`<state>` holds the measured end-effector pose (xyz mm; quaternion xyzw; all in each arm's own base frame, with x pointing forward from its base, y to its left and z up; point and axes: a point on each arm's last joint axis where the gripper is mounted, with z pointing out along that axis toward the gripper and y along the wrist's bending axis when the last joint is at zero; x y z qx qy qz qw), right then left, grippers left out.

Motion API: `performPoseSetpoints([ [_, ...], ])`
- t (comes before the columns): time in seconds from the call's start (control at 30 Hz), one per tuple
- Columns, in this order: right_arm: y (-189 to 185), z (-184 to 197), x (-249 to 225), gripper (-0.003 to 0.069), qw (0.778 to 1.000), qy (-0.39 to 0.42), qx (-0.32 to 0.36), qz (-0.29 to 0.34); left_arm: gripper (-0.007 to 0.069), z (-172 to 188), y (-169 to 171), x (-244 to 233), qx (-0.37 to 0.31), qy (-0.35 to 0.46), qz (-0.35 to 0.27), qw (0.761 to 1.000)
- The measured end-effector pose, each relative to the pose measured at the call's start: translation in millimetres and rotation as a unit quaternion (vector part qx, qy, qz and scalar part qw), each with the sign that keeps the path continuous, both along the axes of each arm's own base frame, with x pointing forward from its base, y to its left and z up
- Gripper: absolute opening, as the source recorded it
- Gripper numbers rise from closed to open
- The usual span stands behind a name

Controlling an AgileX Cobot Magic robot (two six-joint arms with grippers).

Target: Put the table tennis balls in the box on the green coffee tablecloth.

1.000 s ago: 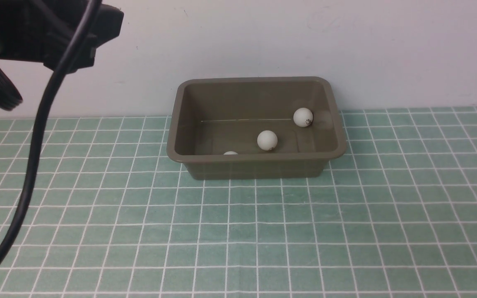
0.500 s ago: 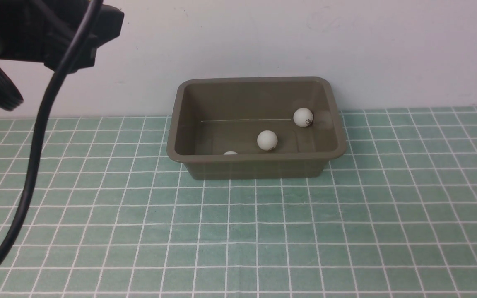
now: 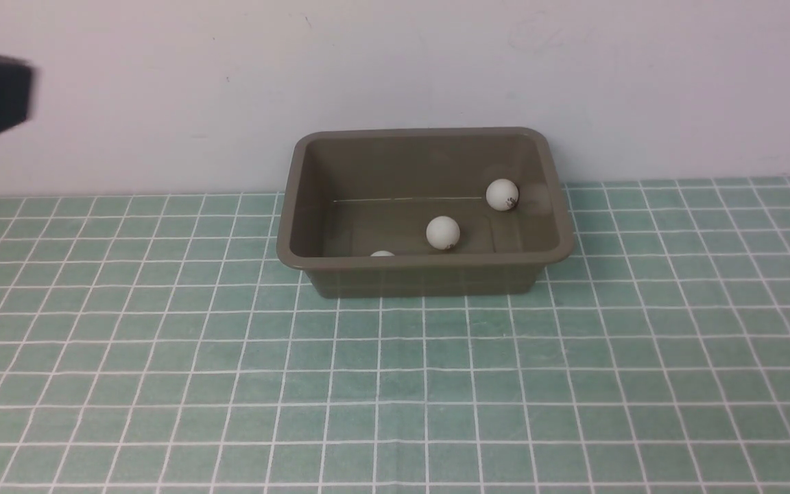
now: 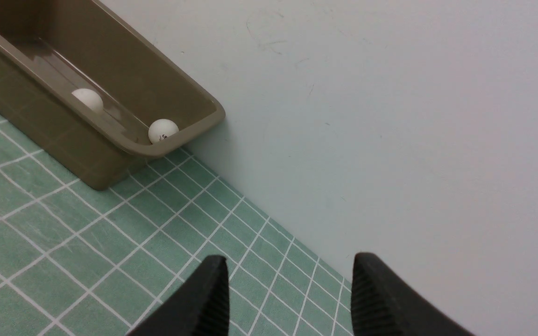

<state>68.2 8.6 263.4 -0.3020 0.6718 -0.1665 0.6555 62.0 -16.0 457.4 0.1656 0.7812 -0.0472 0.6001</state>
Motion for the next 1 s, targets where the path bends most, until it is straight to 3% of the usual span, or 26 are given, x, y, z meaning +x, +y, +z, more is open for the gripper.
performPoseSetpoints([
  [0.2,0.0,-0.1,0.0,0.0336,1.0,0.0,0.0,0.0,0.051,-28.9,16.0,-11.2,-0.007,0.008,0.072,0.997],
  [0.37,0.0,-0.1,0.0,0.0336,1.0,0.0,0.0,0.0,0.051,-60.1,17.8,-5.2,0.012,0.029,0.096,0.995],
  [0.57,-0.1,-0.2,0.0,0.0336,1.0,0.001,0.0,-0.001,0.051,-84.4,5.7,9.3,-0.013,0.036,0.064,0.997],
  [0.7,-0.1,-0.2,0.0,0.0336,1.0,0.001,0.0,-0.001,0.051,-102.9,-17.5,29.5,-0.092,0.015,-0.008,0.996],
  [0.8,-0.2,-0.2,0.0,0.0336,1.0,0.001,0.0,-0.001,0.051,-114.4,-25.4,39.1,-0.13,0.013,-0.026,0.991],
  [1.0,-0.2,-0.2,0.0,0.0336,1.0,0.001,0.0,-0.001,0.051,-160.4,-27.2,42.8,-0.07,0.036,-0.039,0.996],
])
